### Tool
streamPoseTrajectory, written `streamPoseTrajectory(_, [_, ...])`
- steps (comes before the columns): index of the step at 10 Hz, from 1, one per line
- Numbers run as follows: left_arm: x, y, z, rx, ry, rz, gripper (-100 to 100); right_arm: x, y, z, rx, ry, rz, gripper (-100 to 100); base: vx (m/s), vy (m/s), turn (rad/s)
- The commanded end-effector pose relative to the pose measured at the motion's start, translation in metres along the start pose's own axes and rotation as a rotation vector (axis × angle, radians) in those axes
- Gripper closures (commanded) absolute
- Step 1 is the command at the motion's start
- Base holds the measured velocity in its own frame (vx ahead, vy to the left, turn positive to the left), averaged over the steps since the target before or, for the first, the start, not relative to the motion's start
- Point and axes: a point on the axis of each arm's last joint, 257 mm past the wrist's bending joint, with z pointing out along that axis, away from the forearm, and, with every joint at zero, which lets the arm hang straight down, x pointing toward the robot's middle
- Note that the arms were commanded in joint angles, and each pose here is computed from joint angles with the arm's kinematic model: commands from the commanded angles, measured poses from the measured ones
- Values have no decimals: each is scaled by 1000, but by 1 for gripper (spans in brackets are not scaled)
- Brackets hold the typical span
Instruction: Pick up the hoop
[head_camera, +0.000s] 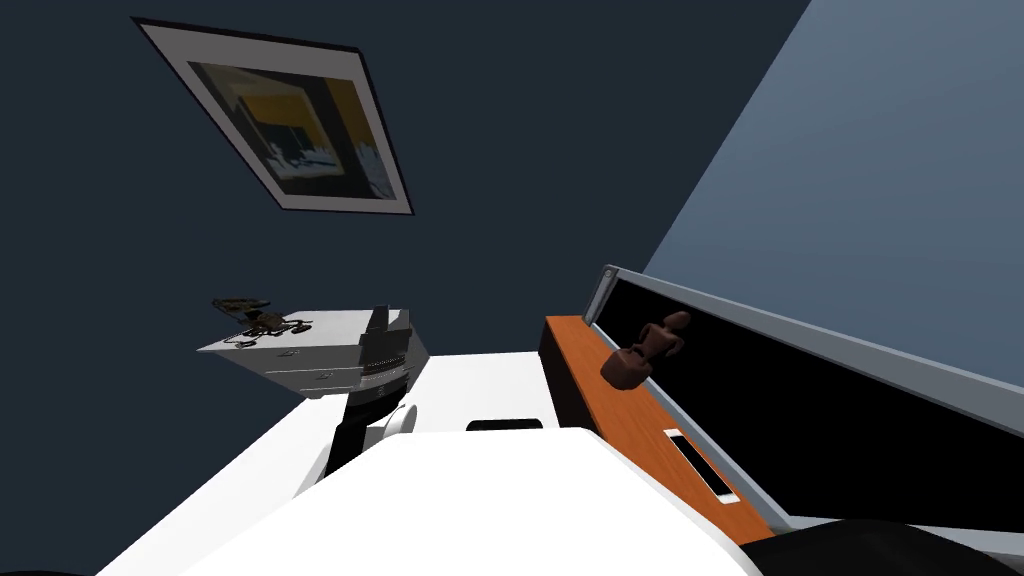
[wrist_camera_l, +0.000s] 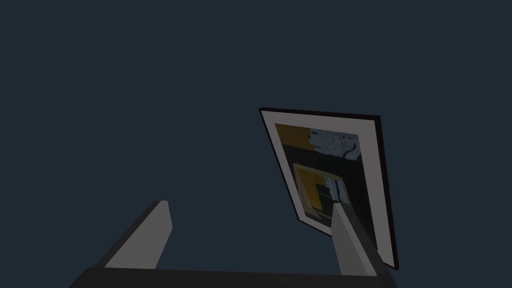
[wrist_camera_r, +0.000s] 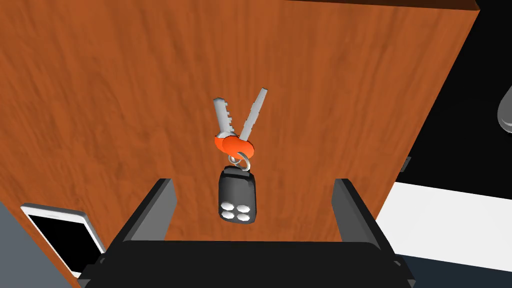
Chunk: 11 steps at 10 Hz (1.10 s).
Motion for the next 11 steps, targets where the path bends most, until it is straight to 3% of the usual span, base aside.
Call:
streamPoseTrajectory(1, [0, 0, 0, 0, 0, 0, 0, -3, 10, 6, -24, -7, 2, -100, 118, -50, 23])
streamPoseTrajectory(3, [0, 0, 0, 0, 0, 0, 0, 8, -2, 2, 3, 14, 6, -100, 21, -6, -2])
streamPoseTrajectory(4, [0, 0, 0, 0, 0, 0, 0, 4, 2, 5, -4, 7, 6, -100, 0, 0, 0])
streamPoseTrajectory(5, [0, 0, 0, 0, 0, 0, 0, 5, 1, 5, -4, 7, 5, 0, 0, 0, 0])
streamPoseTrajectory(6, [0, 0, 0, 0, 0, 0, 0, 8, 5, 7, -2, 6, 26, -100, -28, -7, 160])
streamPoseTrajectory(11, [0, 0, 0, 0, 0, 0, 0, 33, 26, 16, 7, 16, 138, -100, -78, -22, 246])
